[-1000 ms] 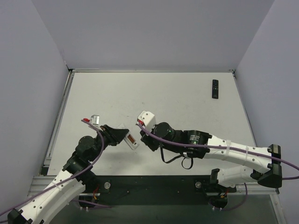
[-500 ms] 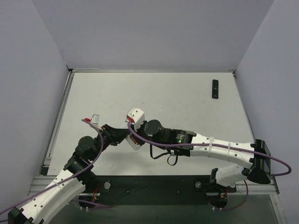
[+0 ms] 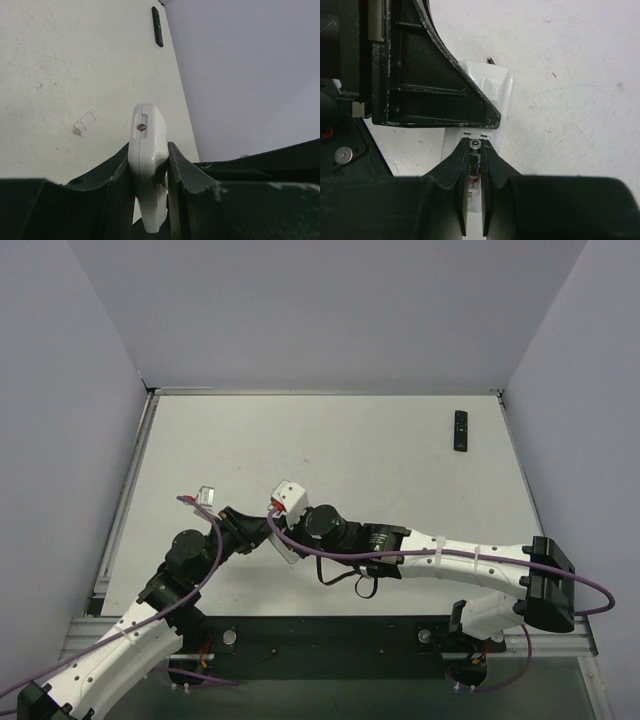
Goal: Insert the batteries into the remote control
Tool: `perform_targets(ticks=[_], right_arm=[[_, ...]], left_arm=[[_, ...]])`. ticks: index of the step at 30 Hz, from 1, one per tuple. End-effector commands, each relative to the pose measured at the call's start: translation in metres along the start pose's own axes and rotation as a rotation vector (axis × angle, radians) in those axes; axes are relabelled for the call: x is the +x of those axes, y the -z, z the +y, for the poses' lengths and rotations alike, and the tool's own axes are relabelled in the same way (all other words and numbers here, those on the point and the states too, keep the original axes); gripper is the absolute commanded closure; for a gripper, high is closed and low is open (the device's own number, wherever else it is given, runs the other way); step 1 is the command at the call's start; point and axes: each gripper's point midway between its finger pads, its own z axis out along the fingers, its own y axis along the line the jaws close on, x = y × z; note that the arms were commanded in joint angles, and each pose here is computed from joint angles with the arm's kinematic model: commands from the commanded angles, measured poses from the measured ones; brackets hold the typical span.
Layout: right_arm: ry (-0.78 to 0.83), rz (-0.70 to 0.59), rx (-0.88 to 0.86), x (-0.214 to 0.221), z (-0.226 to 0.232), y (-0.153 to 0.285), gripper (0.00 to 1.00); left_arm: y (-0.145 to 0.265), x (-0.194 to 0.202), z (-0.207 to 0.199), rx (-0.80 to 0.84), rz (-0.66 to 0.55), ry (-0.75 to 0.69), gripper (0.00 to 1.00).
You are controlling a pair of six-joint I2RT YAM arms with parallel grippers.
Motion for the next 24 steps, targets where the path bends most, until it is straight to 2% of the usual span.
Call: perform_targets(ticks=[1,11,18,24], right_arm=[[-0.017,-0.004,0.025,0.006,-0.006,-0.003,1.00],[-0.008,0.063,0.033,0.024,-0.006,-0.007,1.00],[-0.021,0.083,0.061,0.030,-0.009,-0.015,0.87],[-0.039,0.095,0.113,0.037,-0.019,-0.020,0.86]], left_arm=[[0.000,-0.020,-0.031,0.068,-0.061,0.026,1.00],[-0.002,-0.023,-0.032,0.084,-0.082,0.047,1.00],[-0.005,-0.022,-0.034,0.093,-0.069,0.045,1.00],[-0.005,-0.022,-0.032,0.089,-0.072,0.045,1.00]])
